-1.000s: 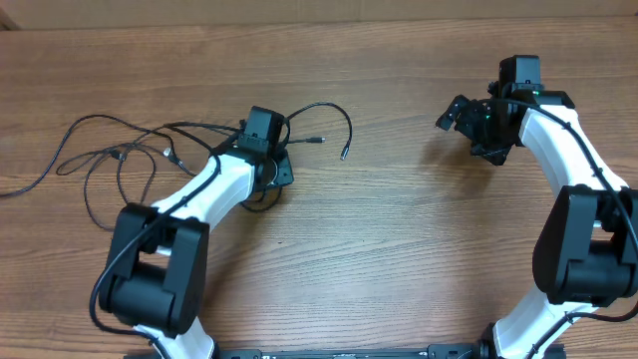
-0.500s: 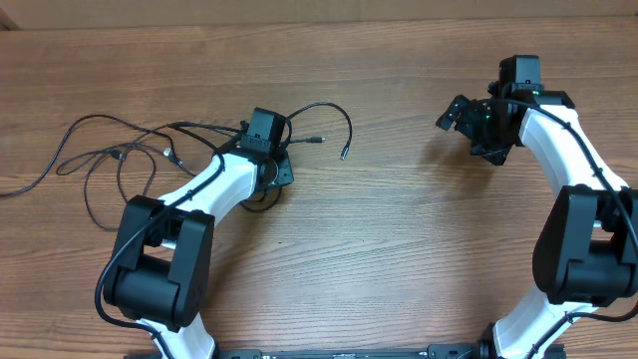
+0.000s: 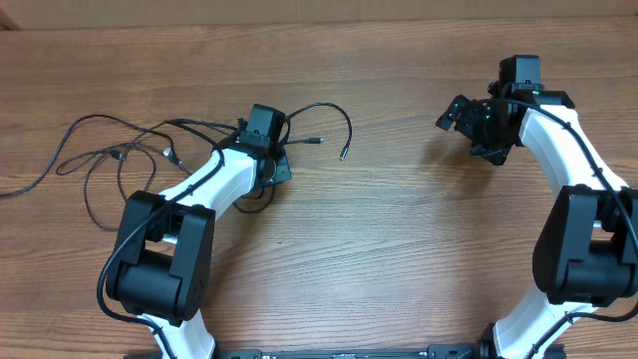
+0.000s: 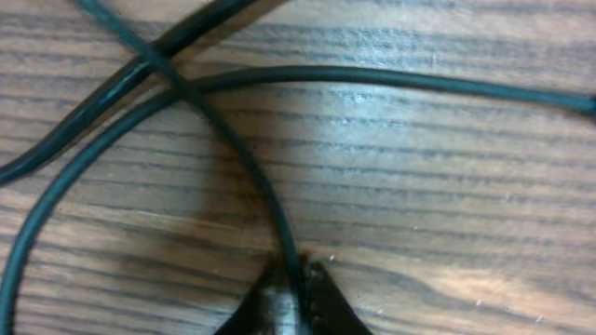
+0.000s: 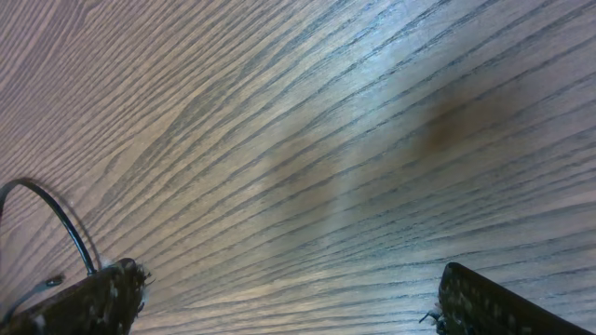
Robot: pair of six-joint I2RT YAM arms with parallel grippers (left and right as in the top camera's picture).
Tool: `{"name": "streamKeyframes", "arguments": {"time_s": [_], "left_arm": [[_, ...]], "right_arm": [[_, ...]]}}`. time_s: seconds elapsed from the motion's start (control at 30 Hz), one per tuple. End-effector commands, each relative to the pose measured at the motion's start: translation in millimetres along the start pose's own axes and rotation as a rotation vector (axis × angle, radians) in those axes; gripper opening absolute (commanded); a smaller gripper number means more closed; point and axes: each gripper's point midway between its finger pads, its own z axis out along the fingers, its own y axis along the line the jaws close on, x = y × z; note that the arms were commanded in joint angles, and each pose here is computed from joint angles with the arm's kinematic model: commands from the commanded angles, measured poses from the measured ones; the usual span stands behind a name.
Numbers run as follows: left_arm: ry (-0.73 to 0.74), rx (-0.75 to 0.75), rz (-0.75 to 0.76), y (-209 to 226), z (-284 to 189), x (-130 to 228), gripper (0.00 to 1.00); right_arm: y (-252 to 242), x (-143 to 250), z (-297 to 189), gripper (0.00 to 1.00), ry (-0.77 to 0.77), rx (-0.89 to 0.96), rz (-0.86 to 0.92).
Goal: Untangle cables
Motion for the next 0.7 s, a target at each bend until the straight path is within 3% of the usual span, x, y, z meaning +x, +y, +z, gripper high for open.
{"name": "streamKeyframes", "arguments": {"time_s": [0.0, 0.2, 0.43, 0.67], "left_arm": [[0.076, -0.022, 0.024, 7, 18, 20, 0.04], [0.041, -0.03, 0.075, 3, -7, -3, 0.04], [-0.188, 0.0, -0.02, 15, -113, -95, 0.04], [-0.377, -0.093, -0.165, 84, -177, -143, 0.04]], "right_arm": [[7, -8, -12, 1.0, -0.038, -0.016, -0.011], [7, -8, -12, 1.0, -0.038, -0.017, -0.011], [7, -8, -12, 1.0, -0.038, -0.017, -0.011], [7, -8, -12, 1.0, -0.038, -0.017, -0.011]]}}
